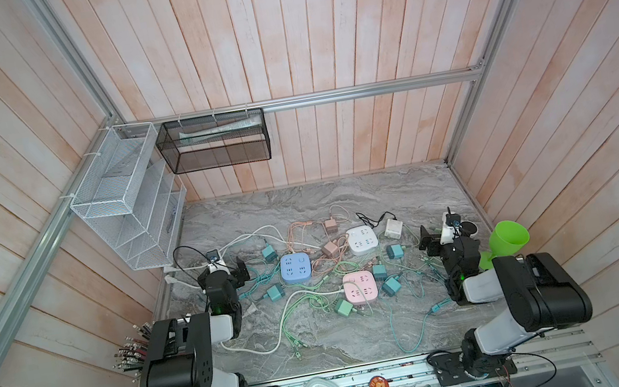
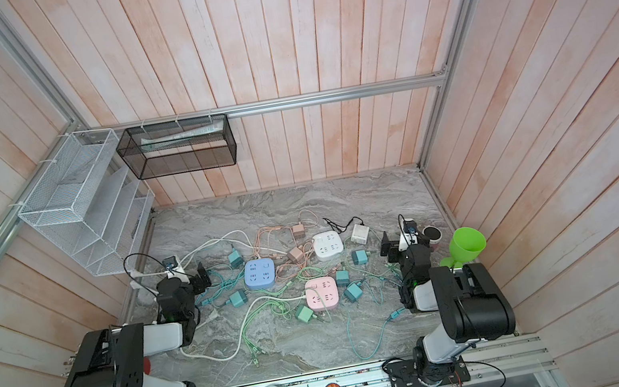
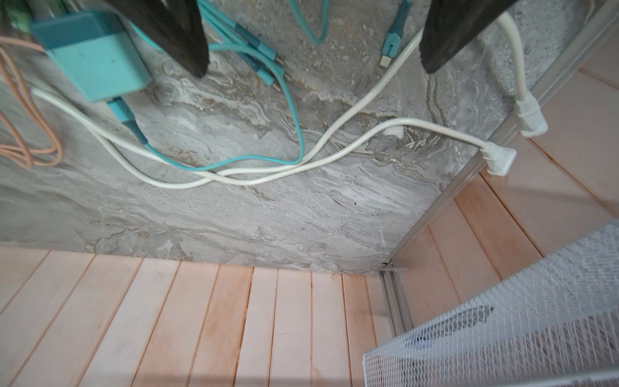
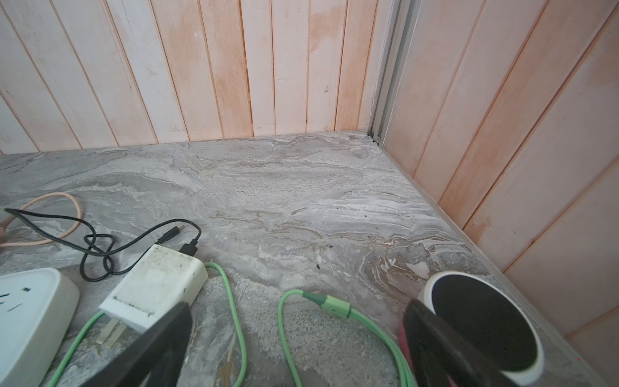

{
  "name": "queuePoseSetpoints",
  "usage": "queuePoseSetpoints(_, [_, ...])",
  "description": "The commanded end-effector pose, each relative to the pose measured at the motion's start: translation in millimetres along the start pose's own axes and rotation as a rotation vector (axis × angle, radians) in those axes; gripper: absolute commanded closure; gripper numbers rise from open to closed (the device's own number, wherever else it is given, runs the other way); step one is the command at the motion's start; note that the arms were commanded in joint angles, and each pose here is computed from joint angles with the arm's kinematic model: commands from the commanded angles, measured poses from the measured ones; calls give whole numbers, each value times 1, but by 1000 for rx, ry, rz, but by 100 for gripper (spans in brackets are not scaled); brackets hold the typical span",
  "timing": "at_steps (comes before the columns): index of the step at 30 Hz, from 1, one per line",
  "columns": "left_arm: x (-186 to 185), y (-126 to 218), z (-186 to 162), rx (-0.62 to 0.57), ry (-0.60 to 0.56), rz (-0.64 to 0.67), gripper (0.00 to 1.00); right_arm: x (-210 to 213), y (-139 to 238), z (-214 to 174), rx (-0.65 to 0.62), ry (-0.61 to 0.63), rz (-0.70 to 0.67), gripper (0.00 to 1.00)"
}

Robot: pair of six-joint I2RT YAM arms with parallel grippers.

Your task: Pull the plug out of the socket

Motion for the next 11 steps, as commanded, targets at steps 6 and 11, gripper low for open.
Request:
queuePoseSetpoints(6, [-13,3,21,-109,48,-125,0,-2,-2,10,-33,-3,5,2])
queuePoseSetpoints(11, [-12,3,21,-113,47,-121,0,-2,-3,10,-32,-2,5,2])
Point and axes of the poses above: each gripper's point midway between its finger pads, its own y axis back along the fingers, its own x axis along the line the jaws close on, z = x × y, the point moved 6 cm from there along y, back along the fingers, and after that the axes turned 14 degrees about y, right-handed, at the moved point
